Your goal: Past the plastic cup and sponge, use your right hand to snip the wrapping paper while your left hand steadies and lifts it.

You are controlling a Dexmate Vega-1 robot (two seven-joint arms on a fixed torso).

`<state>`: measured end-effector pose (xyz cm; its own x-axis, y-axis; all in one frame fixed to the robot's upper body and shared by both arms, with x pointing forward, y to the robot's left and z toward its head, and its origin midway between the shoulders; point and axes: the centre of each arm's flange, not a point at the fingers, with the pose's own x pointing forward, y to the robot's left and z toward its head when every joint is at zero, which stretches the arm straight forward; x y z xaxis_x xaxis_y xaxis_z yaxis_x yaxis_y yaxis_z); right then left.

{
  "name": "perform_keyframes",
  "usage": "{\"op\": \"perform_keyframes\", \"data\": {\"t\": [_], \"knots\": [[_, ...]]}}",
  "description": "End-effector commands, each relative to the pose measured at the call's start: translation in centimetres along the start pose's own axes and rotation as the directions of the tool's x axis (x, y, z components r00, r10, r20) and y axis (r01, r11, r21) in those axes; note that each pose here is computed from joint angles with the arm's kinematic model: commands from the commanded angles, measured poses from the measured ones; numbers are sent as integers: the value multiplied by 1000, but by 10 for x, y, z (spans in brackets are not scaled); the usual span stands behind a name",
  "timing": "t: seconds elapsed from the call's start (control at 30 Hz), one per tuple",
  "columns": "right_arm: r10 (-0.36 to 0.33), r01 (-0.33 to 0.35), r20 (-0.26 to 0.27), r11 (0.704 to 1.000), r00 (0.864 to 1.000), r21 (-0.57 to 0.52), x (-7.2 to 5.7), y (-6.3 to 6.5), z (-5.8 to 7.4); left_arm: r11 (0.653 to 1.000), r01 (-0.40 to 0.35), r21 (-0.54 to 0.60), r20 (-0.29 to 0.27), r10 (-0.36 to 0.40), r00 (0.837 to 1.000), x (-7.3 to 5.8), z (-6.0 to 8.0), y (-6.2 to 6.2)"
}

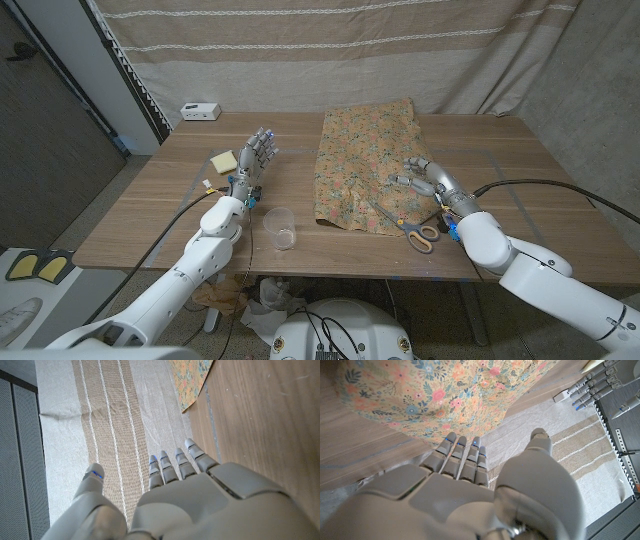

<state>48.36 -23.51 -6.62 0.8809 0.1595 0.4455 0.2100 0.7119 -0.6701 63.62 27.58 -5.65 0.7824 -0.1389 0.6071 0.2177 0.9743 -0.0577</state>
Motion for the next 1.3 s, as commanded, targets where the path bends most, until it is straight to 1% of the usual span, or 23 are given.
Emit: {"op": "perform_keyframes", "data": {"t": [0.03,0.27,0.33,0.57,0.77,1.13,1.3], "knots": [[8,-10,-40,999,999,-48,-6,6,-1,1000,-10,-5,4,10,1000,-7,1,4],[4,-7,-51,998,999,-57,-8,7,0,1000,-12,1,6,12,1000,-8,2,7],[3,-7,-61,998,998,-62,-10,6,1,1000,-13,-1,8,13,1000,-7,2,7],[-32,24,-84,996,996,-89,-18,4,5,1000,-14,-3,5,14,1000,-8,1,9],[-28,17,-107,995,994,-101,-22,5,4,1000,-15,-1,8,15,1000,-8,1,10],[-32,14,-121,989,992,-147,-29,6,3,1000,-24,7,4,24,1000,-14,4,12],[-26,7,-130,989,991,-146,-31,5,-1,1000,-25,7,2,25,1000,-16,4,12]]}}
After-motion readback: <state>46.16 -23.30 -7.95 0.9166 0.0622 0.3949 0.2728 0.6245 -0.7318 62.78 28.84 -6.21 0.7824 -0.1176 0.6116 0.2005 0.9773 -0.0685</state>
